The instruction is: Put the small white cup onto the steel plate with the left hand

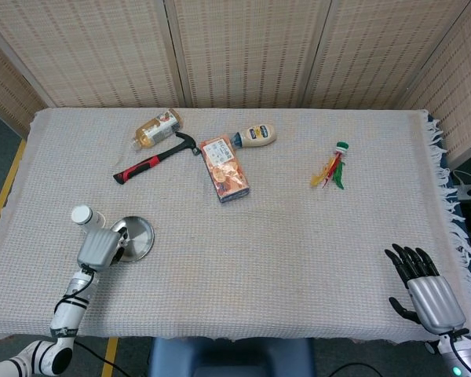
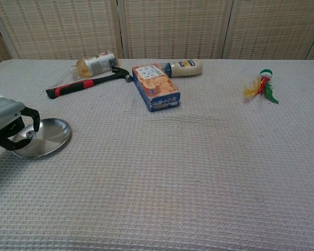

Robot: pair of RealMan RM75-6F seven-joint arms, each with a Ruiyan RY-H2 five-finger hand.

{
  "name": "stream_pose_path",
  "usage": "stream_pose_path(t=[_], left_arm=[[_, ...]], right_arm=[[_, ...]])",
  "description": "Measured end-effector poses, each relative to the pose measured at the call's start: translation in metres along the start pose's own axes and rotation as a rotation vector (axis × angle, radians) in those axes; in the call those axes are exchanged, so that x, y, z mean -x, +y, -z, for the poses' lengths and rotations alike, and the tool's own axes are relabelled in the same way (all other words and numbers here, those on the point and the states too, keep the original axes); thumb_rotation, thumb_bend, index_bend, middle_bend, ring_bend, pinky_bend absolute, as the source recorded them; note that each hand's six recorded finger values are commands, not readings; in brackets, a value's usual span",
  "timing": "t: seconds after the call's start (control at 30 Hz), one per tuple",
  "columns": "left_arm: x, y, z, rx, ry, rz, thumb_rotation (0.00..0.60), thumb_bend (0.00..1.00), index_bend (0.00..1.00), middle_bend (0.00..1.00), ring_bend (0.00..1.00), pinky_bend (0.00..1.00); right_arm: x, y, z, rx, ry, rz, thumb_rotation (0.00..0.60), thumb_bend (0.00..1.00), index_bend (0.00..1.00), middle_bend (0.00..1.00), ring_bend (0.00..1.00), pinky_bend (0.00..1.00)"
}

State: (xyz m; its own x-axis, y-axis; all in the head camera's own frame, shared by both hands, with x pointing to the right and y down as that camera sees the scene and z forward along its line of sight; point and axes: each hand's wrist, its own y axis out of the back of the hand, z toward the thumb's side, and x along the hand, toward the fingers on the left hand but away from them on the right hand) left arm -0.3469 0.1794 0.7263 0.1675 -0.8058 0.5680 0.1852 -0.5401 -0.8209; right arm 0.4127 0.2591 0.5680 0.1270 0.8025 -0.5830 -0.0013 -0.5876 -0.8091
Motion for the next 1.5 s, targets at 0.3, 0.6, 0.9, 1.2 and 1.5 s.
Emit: stream_pose_path(t=[0.3, 0.6, 0.9, 1.2, 1.5], left_arm=[[-0.006, -0.002, 0.001, 0.001, 0.002, 0.017, 0.600, 0.36, 0.09, 0.88, 0.75, 1.00], [0.018, 0.035, 0.017, 0.054, 0.028, -0.097, 0.600, 0.34, 0.06, 0.29, 0.68, 0.99], [0.014, 0.050, 0.073, 0.056, 0.188, -0.128, 0.600, 0.34, 0.00, 0.00, 0.64, 0.99], [-0.011, 0.035, 0.095, 0.041, 0.246, -0.037, 0.600, 0.33, 0.10, 0.13, 0.51, 0.90], [-0.016, 0.030, 0.094, 0.040, 0.240, -0.026, 0.600, 0.33, 0.23, 0.29, 0.62, 0.92]], right_arm=[[0.002, -0.001, 0.001, -0.002, -0.004, -0.001, 0.600, 0.17, 0.00, 0.00, 0.00, 0.00], [0.001, -0.001, 0.000, -0.001, -0.002, -0.005, 0.600, 0.17, 0.00, 0.00, 0.00, 0.00], [0.000, -0.002, -0.001, -0.004, 0.001, -0.010, 0.600, 0.17, 0.00, 0.00, 0.00, 0.00], [0.002, -0.003, 0.001, -0.005, -0.014, -0.012, 0.600, 0.17, 0.00, 0.00, 0.00, 0.00], [0.004, -0.006, 0.001, -0.004, -0.015, -0.024, 0.600, 0.17, 0.00, 0.00, 0.00, 0.00]])
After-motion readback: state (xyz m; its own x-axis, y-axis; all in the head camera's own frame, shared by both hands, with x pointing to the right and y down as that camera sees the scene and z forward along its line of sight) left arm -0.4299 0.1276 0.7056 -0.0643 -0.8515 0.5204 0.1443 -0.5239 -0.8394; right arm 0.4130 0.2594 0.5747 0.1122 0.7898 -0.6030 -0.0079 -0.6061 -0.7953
